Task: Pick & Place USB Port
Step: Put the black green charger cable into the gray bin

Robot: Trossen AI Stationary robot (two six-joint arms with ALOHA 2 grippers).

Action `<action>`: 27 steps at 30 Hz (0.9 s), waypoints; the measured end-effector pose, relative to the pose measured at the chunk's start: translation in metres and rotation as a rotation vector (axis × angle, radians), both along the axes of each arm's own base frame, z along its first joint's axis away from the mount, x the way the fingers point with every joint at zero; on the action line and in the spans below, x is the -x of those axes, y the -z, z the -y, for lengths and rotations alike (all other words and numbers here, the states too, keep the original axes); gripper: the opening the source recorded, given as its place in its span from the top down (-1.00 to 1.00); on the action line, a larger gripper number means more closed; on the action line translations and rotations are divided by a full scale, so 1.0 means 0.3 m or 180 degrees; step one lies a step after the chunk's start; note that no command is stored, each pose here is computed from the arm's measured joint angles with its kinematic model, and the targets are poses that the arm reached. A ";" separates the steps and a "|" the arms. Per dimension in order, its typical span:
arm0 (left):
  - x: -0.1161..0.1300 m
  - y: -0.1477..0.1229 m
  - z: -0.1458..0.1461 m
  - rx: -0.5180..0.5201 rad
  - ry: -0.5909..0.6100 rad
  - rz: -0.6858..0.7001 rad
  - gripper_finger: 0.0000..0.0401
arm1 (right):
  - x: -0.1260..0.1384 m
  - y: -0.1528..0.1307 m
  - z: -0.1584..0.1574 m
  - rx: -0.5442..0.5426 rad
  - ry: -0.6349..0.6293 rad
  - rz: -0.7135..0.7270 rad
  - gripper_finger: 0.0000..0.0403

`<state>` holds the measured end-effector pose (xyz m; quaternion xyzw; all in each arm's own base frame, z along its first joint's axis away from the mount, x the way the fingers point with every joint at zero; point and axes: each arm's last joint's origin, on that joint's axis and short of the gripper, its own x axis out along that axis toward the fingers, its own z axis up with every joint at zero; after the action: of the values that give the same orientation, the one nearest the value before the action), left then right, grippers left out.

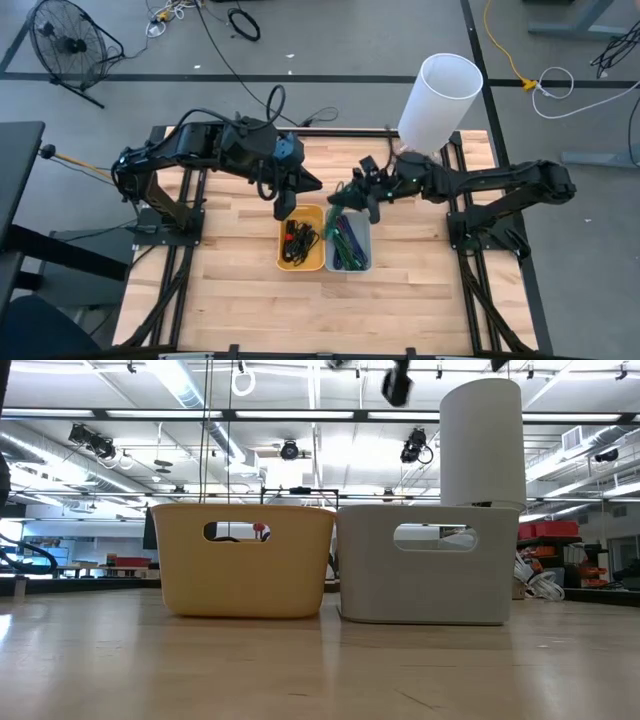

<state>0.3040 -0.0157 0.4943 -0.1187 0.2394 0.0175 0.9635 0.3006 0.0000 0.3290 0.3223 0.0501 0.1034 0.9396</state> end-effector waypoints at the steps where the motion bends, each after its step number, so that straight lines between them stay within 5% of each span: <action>1: 0.000 0.001 0.000 -0.0025 0.0011 -0.0009 0.86 | 0.005 0.014 -0.002 -0.0056 -0.0007 -0.0183 0.95; 11: 0.004 0.010 -0.001 -0.0151 0.0076 -0.0106 0.86 | 0.047 0.145 -0.016 -0.0333 0.0443 -0.1640 0.95; 27: 0.003 0.009 -0.001 -0.0204 0.0105 -0.0086 0.86 | 0.016 0.306 -0.011 -0.0751 0.0784 -0.2683 0.95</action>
<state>0.3032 -0.0154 0.4916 -0.0837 0.2537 0.0109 0.9636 0.2957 0.0033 0.2372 0.4447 0.3773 -0.1444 0.7994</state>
